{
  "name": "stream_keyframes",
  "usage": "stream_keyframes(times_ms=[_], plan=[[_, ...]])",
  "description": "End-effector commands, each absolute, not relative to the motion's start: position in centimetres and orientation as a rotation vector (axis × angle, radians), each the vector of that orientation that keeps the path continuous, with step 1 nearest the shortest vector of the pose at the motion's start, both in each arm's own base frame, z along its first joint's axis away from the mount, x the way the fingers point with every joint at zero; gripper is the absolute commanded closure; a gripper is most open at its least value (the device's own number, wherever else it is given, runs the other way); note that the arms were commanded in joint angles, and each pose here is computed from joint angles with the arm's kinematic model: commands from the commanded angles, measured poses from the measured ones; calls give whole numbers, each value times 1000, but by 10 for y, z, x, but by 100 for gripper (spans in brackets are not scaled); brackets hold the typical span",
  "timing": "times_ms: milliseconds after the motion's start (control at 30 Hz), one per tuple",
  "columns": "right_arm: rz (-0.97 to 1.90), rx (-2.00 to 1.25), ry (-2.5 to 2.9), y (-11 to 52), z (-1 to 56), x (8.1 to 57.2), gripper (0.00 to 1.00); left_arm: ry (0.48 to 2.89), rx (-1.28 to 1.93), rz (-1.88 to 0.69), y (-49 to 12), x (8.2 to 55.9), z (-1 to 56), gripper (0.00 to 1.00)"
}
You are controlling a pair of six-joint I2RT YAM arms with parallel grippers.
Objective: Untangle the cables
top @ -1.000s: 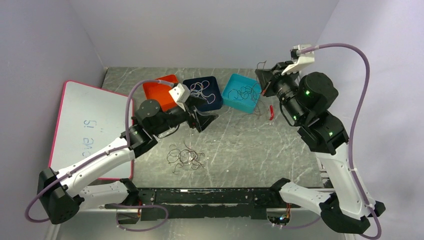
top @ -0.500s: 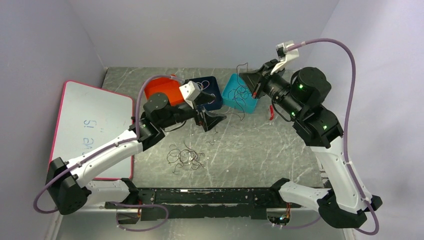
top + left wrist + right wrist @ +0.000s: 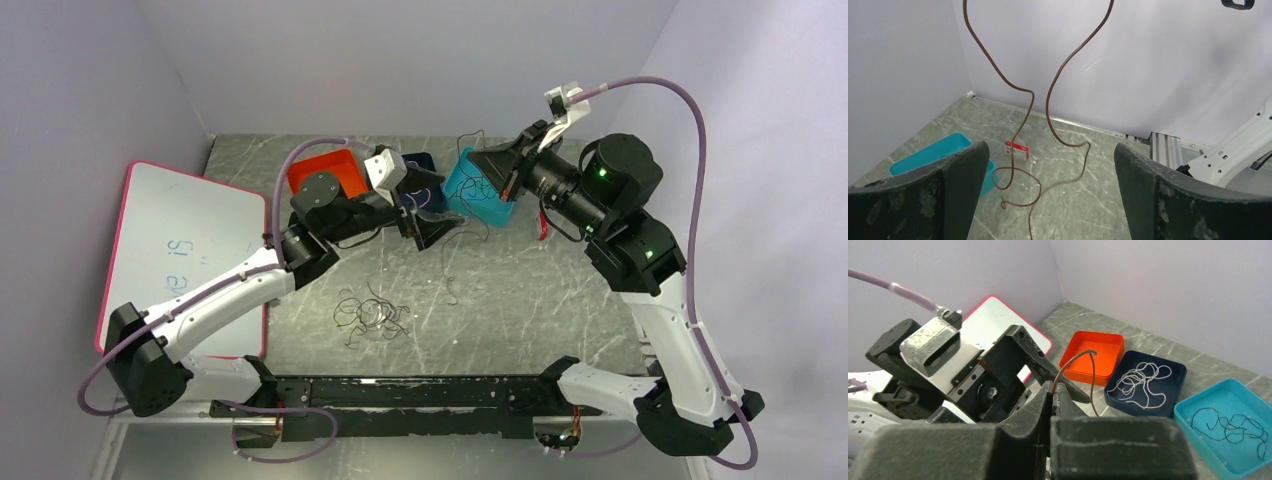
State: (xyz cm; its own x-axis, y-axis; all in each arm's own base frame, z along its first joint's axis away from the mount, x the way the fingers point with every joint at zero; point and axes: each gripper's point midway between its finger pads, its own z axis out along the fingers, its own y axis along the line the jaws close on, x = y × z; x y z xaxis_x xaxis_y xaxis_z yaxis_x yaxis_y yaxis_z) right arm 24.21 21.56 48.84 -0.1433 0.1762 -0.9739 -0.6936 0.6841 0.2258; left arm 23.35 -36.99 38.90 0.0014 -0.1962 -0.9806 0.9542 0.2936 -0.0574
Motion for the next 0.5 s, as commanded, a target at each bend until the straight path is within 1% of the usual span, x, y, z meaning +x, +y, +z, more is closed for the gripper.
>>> stream_keyframes(times_ms=[0,100,267,300,467], plan=[[868,-479,1479,224,505,231,100,1108,849,-1115,-376,229,414,0],[890,-494,1473,226,506,228,100,1110,845,-1106,-378,234,412,0],[922,-512,1462,230,508,224,100,1116,847,-1108,-385,240,408,4],[929,-518,1461,231,508,223,100,1113,847,-1108,-386,241,408,5],[942,-529,1456,232,509,219,100,1109,859,-1105,-388,242,406,18]])
